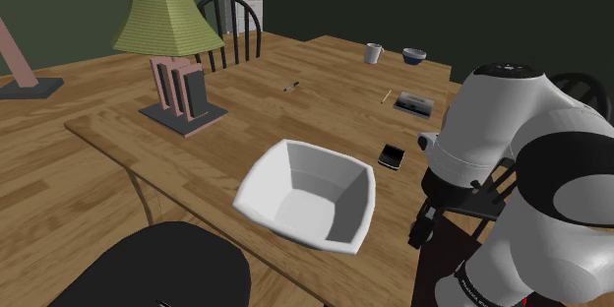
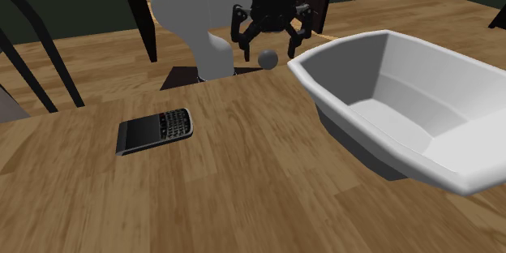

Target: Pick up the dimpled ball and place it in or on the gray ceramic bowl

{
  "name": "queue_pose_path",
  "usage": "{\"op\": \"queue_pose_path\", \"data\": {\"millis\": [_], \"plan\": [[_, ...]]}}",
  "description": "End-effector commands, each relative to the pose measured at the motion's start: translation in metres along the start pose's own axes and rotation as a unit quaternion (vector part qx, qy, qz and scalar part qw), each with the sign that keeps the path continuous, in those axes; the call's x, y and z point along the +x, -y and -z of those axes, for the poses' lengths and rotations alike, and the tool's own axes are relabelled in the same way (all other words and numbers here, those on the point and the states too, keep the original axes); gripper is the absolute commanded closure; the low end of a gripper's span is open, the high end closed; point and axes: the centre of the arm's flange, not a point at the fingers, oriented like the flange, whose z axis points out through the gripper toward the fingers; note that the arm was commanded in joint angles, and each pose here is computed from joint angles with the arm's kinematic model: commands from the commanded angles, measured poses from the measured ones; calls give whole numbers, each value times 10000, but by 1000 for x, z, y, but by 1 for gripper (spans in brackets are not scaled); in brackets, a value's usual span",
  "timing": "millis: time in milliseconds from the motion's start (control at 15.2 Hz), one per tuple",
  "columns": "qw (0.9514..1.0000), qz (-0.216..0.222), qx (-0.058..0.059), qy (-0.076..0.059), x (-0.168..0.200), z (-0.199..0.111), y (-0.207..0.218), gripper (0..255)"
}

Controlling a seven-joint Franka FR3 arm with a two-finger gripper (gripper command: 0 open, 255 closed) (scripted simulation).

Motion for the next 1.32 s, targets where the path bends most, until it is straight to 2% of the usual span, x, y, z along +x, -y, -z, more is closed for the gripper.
{"op": "queue_pose_path", "data": {"millis": [0,66,132,726,1254], "plan": [[10000,0,0,0,0,0,0,0],[10000,0,0,0,0,0,0,0],[10000,0,0,0,0,0,0,255],[10000,0,0,0,0,0,0,255],[10000,0,0,0,-2,42,-1,255]]}}
